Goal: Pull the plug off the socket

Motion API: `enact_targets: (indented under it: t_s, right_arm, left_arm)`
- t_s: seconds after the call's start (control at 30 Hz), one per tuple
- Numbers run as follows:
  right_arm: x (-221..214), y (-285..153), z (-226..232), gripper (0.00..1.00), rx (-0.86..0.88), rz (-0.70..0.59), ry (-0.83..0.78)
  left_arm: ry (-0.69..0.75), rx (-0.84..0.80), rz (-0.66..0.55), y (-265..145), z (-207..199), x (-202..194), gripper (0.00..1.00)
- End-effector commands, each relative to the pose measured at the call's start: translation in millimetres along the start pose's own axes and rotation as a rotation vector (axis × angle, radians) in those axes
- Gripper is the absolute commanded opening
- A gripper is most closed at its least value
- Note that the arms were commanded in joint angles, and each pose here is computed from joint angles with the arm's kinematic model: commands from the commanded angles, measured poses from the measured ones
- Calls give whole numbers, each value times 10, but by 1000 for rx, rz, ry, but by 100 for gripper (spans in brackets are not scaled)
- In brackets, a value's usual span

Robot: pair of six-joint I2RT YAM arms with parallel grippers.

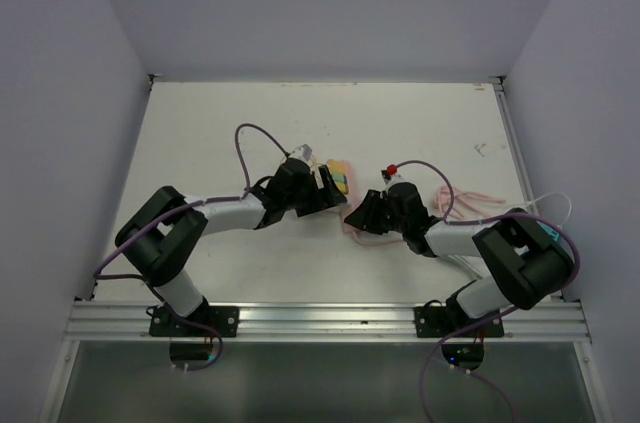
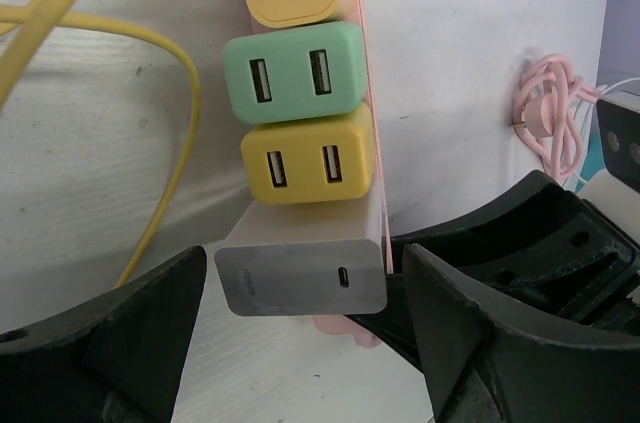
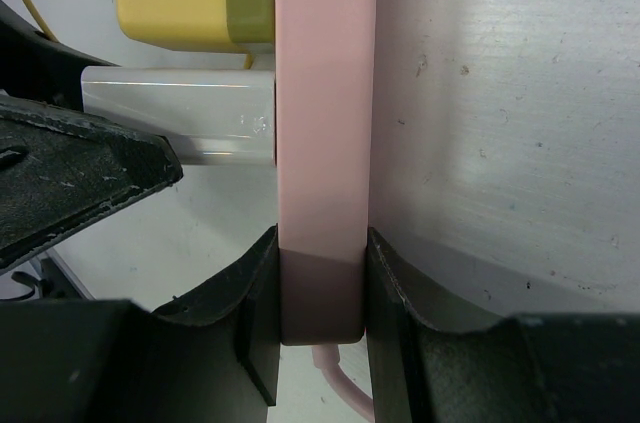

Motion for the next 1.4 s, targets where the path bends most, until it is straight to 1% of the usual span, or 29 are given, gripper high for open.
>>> enact_targets:
  t_s: [0.0,0.2,0.27,0.33,0.4,0.43,0.5,0.57,0.6,0.63,0.7,0.73,0.8,0.83,0.9,1.03,1.17,1.37]
  right_arm:
    - [-224,-2,-169,0,-61,88,10]
    - [-227,3,-175,0,-65,89,5]
    - [-237,4,-187,0,-69,92,3]
    - [-238,4,-189,0,-71,92,5]
    - [-244,9,-200,0,-77,95,4]
    - [-243,9,-198,0,-75,95,2]
    - [-245,11,-199,0,-73,94,1]
    - [-250,11,-202,0,-75,97,3]
    - [-251,11,-206,0,-78,98,0]
    - [-253,11,-216,0,-86,99,1]
    - [-257,7,-221,0,-90,102,2]
    - [-262,5,-228,0,-95,104,3]
    - [-270,-8,-265,0,-129,106,7]
    - [-261,-5,-271,0,-139,104,10]
    - [-278,-13,-323,0,-178,112,14]
    - [-338,-24,-424,0,-255,141,33]
    - [-424,-39,-545,0,-329,179,68]
    - [-456,-63,-656,0,-430,191,87]
  left_arm:
    - [-5,-63,-16,33,-107,49,83]
    - [-3,-60,-25,83,-117,67,80]
    - [-11,-53,-40,95,-118,94,78]
    - [-22,-45,-54,96,-108,107,73]
    - [-28,-47,-64,96,-115,119,72]
    - [-36,-46,-66,100,-115,122,68]
    - [-41,-52,-73,102,-127,131,66]
    - [-45,-56,-83,104,-132,148,57]
    - [-47,-54,-87,106,-126,151,54]
    - [-50,-52,-88,106,-118,147,43]
    - [-54,-62,-88,88,-139,151,33]
    - [-58,-63,-83,80,-134,140,21]
    - [-65,-71,-83,34,-143,135,11]
    - [-69,-79,-91,-10,-171,149,1]
    - [-85,-73,-93,-58,-138,145,0]
    - [-139,-117,-102,-191,-155,196,0]
    - [-146,-136,-123,-294,-224,263,0]
    - [-176,-173,-139,-379,-281,286,0]
Point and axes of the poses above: each gripper's point midway between its finger pads, its own y axis out along the fingers, its own z axis along the line the jaws close on, x = y × z, the point moved 6 cm from there along -y, back along the fingers, and after that the axes turned 7 degrees about -y, right-handed, at the moved point
